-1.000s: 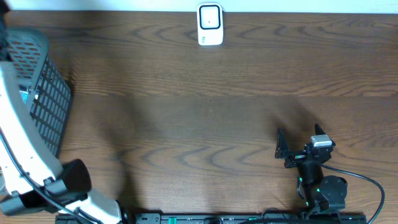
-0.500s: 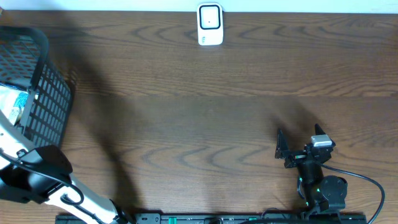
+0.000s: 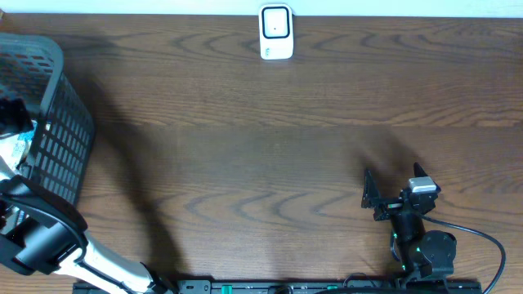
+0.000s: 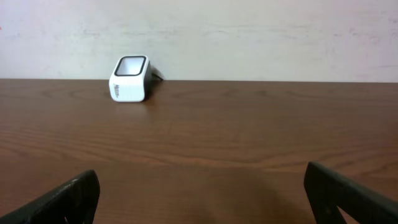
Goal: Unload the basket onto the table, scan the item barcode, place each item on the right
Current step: 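Grasp the white-and-blue snack bag in the basket with the left gripper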
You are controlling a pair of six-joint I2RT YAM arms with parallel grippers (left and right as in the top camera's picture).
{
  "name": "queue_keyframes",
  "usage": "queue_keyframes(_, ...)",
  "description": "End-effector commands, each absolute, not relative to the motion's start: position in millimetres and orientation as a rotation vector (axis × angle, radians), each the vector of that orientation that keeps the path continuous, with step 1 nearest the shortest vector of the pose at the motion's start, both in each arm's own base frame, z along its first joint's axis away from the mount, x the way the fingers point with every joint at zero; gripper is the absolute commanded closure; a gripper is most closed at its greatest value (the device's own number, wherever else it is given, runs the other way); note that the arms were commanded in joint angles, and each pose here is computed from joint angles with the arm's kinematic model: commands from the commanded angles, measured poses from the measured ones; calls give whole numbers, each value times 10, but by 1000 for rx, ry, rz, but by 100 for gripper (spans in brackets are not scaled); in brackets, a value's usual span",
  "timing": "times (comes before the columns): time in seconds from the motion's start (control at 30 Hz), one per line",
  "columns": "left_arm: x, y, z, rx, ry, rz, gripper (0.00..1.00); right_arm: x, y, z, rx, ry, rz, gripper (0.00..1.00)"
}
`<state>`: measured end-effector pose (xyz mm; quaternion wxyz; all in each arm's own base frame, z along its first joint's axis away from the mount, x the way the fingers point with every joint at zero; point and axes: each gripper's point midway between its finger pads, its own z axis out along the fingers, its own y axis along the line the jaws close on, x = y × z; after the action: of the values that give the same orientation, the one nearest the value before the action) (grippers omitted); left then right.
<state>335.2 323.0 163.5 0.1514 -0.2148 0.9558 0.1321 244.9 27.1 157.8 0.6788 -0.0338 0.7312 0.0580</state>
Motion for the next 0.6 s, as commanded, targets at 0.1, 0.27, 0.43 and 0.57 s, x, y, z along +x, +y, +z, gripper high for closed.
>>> queue_keyframes(0.1,3422,3193,1488,-567,2736,336,2,2450,243,1572,-57,1644,127,1)
queue_keyframes(0.27,3528,3289,1487,-558,2691,366,2,2450,243,1572,-57,1644,127,1)
queue_keyframes(0.43,3505,3269,1218,-433,2791,344,2,2450,243,1572,-57,1644,127,1)
queue_keyframes(0.57,3439,3214,900,-343,2882,305,2,2450,243,1573,-57,1643,127,1)
